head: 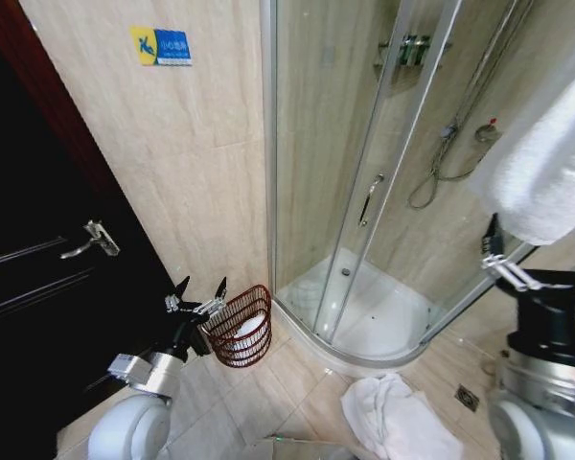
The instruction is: Discard the used towel into the hamper.
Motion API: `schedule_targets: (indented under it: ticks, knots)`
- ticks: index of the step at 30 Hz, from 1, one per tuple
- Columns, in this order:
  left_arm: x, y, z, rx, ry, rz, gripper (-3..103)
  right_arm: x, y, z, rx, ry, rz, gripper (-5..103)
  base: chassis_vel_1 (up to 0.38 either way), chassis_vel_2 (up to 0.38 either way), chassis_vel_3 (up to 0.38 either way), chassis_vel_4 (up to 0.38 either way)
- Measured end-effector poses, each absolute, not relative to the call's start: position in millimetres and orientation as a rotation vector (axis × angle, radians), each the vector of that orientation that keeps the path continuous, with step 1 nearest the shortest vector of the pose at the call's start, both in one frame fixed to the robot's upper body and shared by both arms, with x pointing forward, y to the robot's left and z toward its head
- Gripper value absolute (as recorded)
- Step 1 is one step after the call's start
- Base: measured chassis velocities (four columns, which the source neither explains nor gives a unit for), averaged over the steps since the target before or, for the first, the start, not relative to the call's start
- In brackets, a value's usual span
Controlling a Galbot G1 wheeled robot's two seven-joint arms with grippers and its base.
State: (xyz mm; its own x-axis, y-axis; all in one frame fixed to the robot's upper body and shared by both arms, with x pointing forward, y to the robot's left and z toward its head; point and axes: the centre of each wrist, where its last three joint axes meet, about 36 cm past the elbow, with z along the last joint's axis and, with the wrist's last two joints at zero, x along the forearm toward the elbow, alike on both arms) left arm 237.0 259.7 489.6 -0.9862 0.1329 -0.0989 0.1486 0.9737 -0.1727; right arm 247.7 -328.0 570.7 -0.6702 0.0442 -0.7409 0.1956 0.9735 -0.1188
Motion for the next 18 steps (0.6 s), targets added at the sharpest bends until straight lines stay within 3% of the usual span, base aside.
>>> schedule_targets:
  ticks: [9, 18]
  knots:
    - [237, 260, 490, 0.217, 3.035, -0.276, 100, 246, -335, 576, 0.188, 2.306, -0.223, 100, -0.005, -0.004, 0.006, 0.006]
    - [237, 260, 490, 0.217, 3.034, -0.276, 100, 247, -341, 585, 0.184, 2.285, -0.223, 100, -0.137, -0.121, 0.121, 0.123]
